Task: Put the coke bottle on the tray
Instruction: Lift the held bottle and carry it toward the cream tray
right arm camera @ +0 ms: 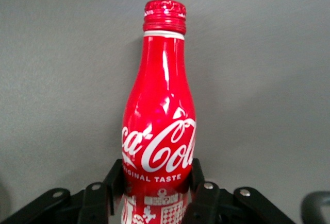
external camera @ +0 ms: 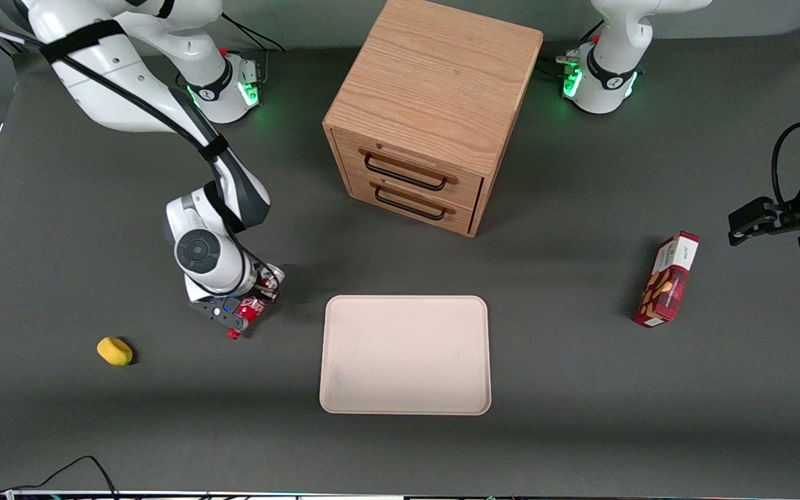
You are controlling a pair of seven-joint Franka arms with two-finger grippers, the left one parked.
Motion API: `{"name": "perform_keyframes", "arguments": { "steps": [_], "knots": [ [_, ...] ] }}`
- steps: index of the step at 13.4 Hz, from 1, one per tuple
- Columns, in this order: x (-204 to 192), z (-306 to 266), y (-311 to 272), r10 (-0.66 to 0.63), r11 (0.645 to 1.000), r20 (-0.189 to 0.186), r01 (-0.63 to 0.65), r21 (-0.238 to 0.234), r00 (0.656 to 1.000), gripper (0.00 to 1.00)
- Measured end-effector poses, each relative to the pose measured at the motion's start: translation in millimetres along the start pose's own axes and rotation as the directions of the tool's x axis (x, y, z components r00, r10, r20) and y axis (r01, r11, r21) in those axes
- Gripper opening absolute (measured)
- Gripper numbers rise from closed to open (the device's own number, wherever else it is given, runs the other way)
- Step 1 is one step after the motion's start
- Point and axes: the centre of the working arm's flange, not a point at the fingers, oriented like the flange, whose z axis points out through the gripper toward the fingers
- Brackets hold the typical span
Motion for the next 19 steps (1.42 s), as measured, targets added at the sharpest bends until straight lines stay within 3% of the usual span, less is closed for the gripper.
{"name": "perform_keyframes", "arguments": {
  "steps": [2,7,11,15,19],
  "knots": [
    [2,-47,8,0.028,1.000,0.006,-0.028,0.000,1.000,0.54],
    [-1,-199,45,0.018,1.000,0.100,-0.020,0.010,0.995,0.54],
    [4,-297,64,-0.012,1.000,0.121,0.009,0.026,0.993,0.54],
    [14,-321,65,-0.022,1.000,0.146,0.019,0.022,0.989,0.54],
    [34,-306,33,-0.055,0.998,0.182,0.050,0.030,0.982,0.54]
  ]
}}
